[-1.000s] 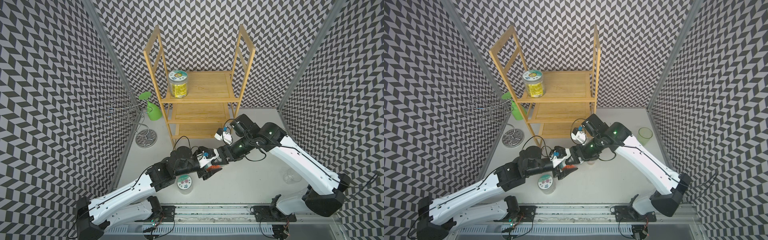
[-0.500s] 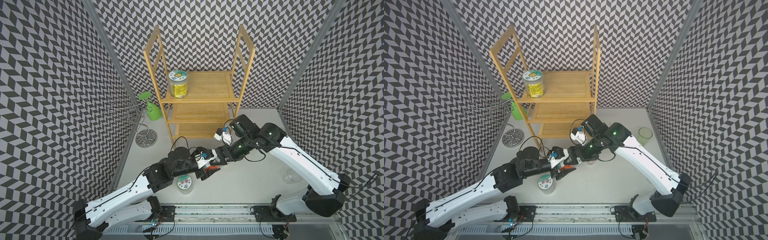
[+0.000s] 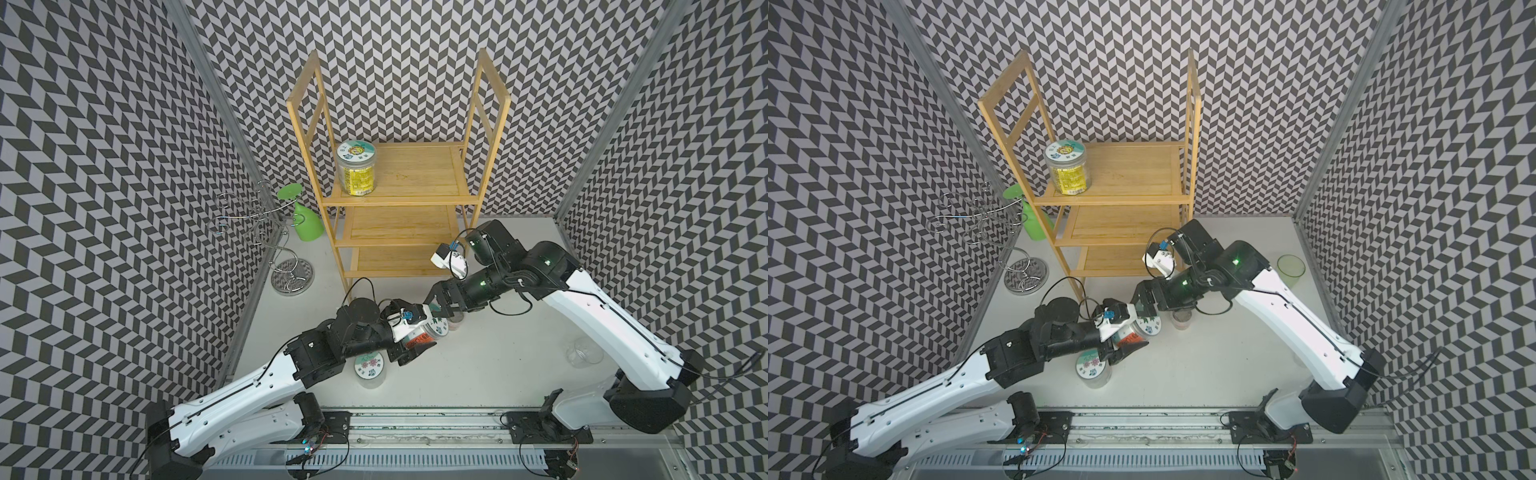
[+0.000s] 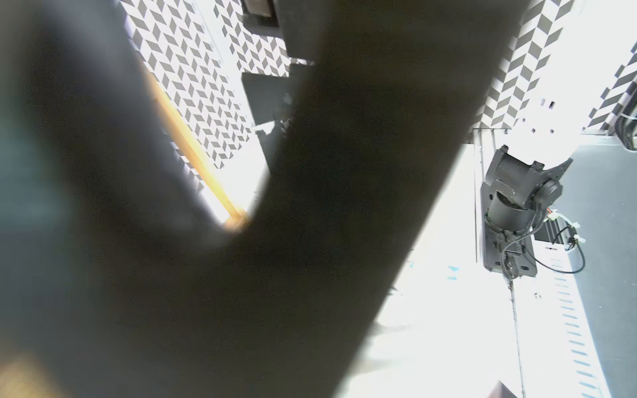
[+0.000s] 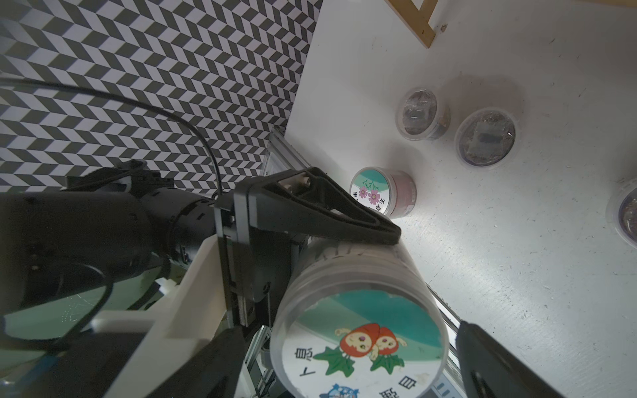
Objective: Place the seed container on the shelf
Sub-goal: Pick up the seed jar at the center of the board, then place the seed jar on the shelf.
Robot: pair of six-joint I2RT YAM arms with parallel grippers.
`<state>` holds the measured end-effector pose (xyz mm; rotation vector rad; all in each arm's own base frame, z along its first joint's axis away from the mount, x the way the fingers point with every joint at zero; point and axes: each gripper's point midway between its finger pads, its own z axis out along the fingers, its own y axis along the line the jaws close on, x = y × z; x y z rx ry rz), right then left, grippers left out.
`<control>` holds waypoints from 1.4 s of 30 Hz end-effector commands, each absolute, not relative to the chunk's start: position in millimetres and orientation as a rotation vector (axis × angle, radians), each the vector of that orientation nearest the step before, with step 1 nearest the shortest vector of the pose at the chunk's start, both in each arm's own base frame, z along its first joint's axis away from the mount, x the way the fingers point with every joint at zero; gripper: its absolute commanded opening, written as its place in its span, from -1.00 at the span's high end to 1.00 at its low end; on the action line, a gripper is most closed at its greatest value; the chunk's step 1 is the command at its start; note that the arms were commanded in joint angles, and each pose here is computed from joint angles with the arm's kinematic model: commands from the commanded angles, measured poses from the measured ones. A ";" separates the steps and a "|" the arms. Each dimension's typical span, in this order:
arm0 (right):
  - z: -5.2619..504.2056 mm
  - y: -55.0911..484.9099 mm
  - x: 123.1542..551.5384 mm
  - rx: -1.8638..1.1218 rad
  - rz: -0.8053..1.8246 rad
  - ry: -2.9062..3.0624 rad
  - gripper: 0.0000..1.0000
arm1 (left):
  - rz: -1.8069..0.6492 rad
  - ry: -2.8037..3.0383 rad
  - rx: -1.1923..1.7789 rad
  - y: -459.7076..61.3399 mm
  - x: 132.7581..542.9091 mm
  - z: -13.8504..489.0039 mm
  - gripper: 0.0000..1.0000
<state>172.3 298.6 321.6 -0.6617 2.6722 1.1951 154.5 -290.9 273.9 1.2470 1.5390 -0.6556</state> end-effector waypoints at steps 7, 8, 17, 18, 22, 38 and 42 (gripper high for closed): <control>347.4 280.1 193.2 -0.575 1.188 2.553 -1.00 | -0.633 1.518 1.171 -274.8 156.4 297.6 -0.17; 348.9 276.8 197.0 -0.557 1.174 2.545 -1.00 | -0.627 1.522 1.164 -272.3 156.7 298.1 -0.17; 333.7 236.6 228.7 -0.394 0.891 2.579 -1.00 | -0.564 1.504 1.029 -252.3 168.5 344.5 -0.18; 330.2 231.4 231.2 -0.375 0.858 2.589 -1.00 | -0.560 1.500 1.012 -252.2 170.9 351.4 -0.18; 312.3 208.5 239.4 -0.286 0.703 2.637 -1.00 | -0.548 1.464 0.926 -251.4 180.9 387.5 -0.16; 254.5 173.3 225.2 -0.274 0.513 2.767 -1.00 | -0.478 1.242 0.665 -260.9 218.2 515.3 -0.14; 245.5 167.8 222.7 -0.270 0.505 2.785 -1.00 | -0.432 1.192 0.611 -263.0 228.1 532.8 -0.13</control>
